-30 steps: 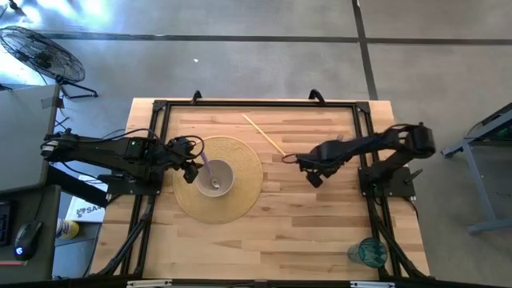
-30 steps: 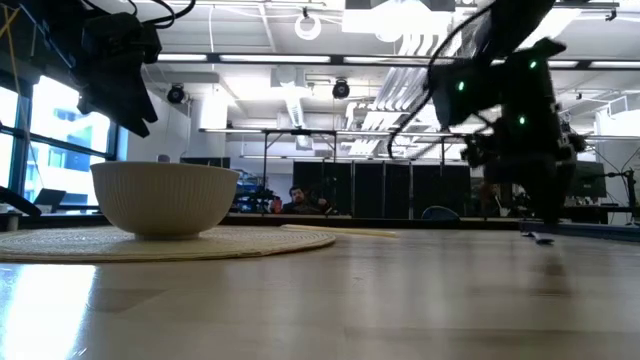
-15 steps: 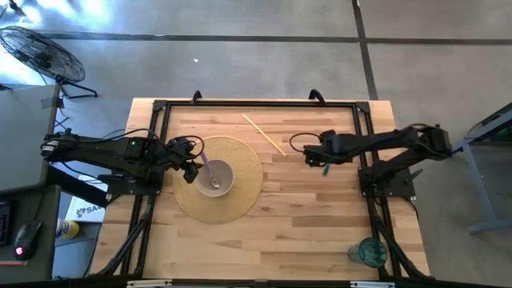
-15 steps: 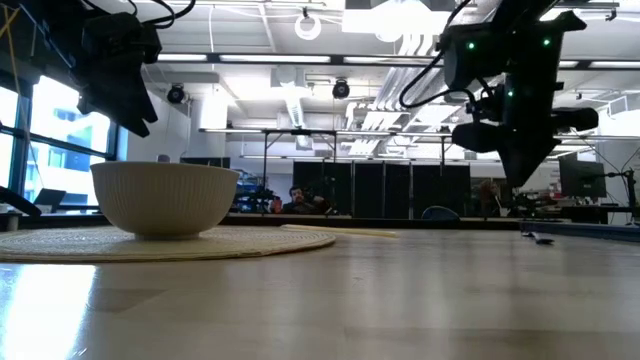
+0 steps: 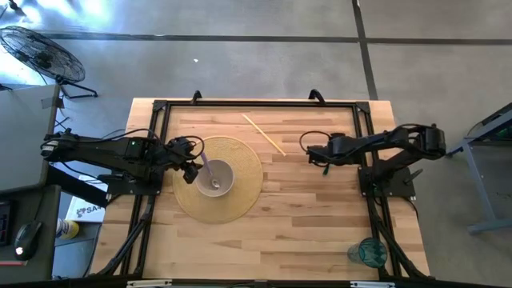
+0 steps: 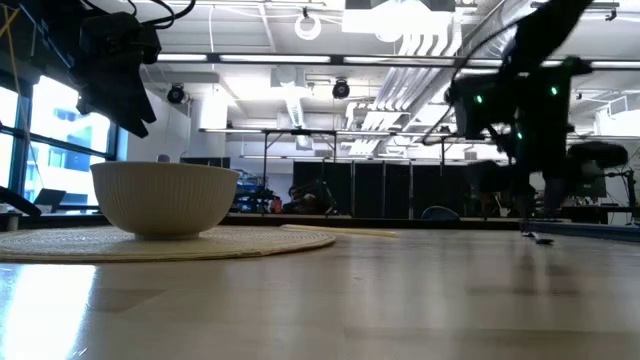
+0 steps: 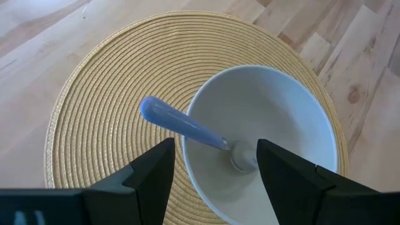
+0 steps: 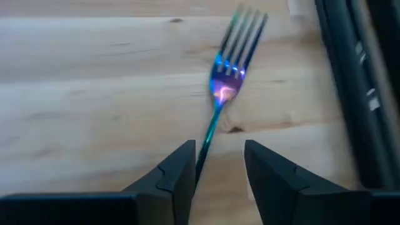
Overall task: Pick & Place Utensil
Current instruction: Put the blue fork into the white bowl
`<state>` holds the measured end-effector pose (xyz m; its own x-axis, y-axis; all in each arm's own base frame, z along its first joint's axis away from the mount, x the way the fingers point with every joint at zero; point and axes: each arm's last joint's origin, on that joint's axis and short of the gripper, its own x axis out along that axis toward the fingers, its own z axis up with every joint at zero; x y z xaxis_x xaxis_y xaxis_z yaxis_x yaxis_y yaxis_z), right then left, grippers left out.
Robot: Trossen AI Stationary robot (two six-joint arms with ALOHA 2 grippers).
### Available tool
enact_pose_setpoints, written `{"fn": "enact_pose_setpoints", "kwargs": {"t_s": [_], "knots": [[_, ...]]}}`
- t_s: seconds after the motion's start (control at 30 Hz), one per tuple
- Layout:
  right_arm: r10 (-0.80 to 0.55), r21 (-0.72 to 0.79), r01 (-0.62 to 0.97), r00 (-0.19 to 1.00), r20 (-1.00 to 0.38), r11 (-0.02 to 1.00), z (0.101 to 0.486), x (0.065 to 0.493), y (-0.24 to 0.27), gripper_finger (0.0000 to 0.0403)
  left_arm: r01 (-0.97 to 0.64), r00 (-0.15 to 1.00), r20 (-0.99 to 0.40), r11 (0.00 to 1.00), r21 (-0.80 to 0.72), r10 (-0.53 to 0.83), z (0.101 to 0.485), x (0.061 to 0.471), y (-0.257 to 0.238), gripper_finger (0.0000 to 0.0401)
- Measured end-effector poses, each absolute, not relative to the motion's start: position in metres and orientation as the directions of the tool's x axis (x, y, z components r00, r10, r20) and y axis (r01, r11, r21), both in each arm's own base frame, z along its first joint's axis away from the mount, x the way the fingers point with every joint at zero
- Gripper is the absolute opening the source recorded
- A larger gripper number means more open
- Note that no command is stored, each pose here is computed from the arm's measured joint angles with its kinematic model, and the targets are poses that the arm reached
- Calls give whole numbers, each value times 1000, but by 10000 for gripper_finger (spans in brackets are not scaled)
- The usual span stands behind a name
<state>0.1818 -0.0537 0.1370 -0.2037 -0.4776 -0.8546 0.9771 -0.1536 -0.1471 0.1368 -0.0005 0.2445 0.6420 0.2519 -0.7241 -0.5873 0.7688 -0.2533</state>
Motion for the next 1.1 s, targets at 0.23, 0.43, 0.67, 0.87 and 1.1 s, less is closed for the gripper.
{"fn": "enact_pose_setpoints", "kwargs": {"t_s": [0.23,0.43,0.67,0.87,1.1], "knots": [[-483,-14,974,-125,-866,-226,113,173,-65,134,-591,642,-722,767,-250,259,245,137,0,223],[-487,-3,975,-114,-866,-223,112,173,-69,132,-603,639,-714,762,-236,285,245,137,0,223],[-466,14,975,-94,-880,-223,112,175,-69,82,-605,639,-713,761,-234,288,245,137,1,223],[-460,32,977,-72,-885,-213,112,177,-69,18,-604,640,-713,761,-235,288,245,137,1,223],[-469,41,983,-48,-882,-177,111,179,-66,23,-601,651,-703,761,-246,287,246,138,0,223]]}}
